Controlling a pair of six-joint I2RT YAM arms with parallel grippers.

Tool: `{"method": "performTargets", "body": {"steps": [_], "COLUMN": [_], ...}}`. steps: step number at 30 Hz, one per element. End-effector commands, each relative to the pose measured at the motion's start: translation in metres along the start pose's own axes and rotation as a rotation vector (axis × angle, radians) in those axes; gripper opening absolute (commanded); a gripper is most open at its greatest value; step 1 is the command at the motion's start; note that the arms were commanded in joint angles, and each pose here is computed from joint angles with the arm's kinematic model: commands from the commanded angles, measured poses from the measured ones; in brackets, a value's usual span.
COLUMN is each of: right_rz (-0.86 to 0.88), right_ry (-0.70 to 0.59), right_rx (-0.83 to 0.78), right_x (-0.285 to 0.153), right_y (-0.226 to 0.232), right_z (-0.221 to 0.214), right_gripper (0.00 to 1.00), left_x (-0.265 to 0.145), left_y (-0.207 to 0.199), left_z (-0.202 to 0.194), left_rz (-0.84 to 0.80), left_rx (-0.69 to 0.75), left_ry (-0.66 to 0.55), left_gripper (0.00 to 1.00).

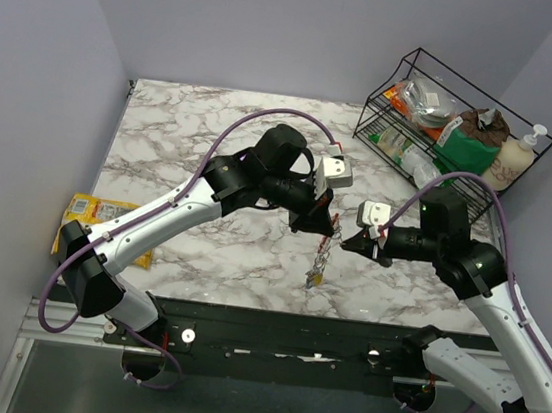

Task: Remove the keys from the keyring
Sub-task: Remove the key from the keyring.

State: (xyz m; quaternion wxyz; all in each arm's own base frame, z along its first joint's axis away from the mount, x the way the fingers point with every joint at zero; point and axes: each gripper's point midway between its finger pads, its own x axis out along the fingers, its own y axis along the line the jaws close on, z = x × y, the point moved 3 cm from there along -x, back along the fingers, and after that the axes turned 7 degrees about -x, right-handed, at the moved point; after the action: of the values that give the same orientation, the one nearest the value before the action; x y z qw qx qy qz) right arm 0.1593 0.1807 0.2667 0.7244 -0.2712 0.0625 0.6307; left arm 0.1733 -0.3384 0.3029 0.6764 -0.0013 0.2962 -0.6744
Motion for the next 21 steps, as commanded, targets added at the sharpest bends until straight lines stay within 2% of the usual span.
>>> {"method": "performTargets", "body": {"steps": [1, 11, 12, 13, 15, 16, 21], "right_rz": [0.082, 0.078, 0.086, 0.074, 0.067, 0.066, 0.052], "right_ry": [0.069, 0.019, 0.014, 0.001, -0.004, -0.003, 0.005], "right_rx": [0.064, 0.023, 0.021, 0.005, -0.004, -0.008, -0.021], "right_x": [-0.008, -0.029, -0.031, -0.035, -0.039, -0.040, -0.043], "right_y": [0.024, 0.028, 0.031, 0.028, 0.028, 0.028, 0.024], "right_z": [-0.015, 0.014, 0.016, 0.024, 0.029, 0.031, 0.034], "right_gripper": [0.01, 0.01, 0.01, 0.01, 0.01, 0.01, 0.01], "left_x": [-0.017, -0.018, -0.017, -0.017, -0.017, -0.017, -0.019], "left_y": [-0.008, -0.002, -0.001, -0.001, 0.000, -0.001, -0.001], "left_z": [0.023, 0.022, 0.021, 0.021, 0.021, 0.021, 0.022], "left_rz": [-0.004, 0.023, 0.026, 0.028, 0.028, 0.028, 0.036], "left_rx": [0.056, 0.047, 0.043, 0.043, 0.042, 0.043, 0.053], "left_ry": [-0.096, -0.104, -0.103, -0.103, -0.102, -0.103, -0.104], "left_gripper": [0.00, 0.01, 0.08, 0.21, 0.25, 0.33, 0.37]}}
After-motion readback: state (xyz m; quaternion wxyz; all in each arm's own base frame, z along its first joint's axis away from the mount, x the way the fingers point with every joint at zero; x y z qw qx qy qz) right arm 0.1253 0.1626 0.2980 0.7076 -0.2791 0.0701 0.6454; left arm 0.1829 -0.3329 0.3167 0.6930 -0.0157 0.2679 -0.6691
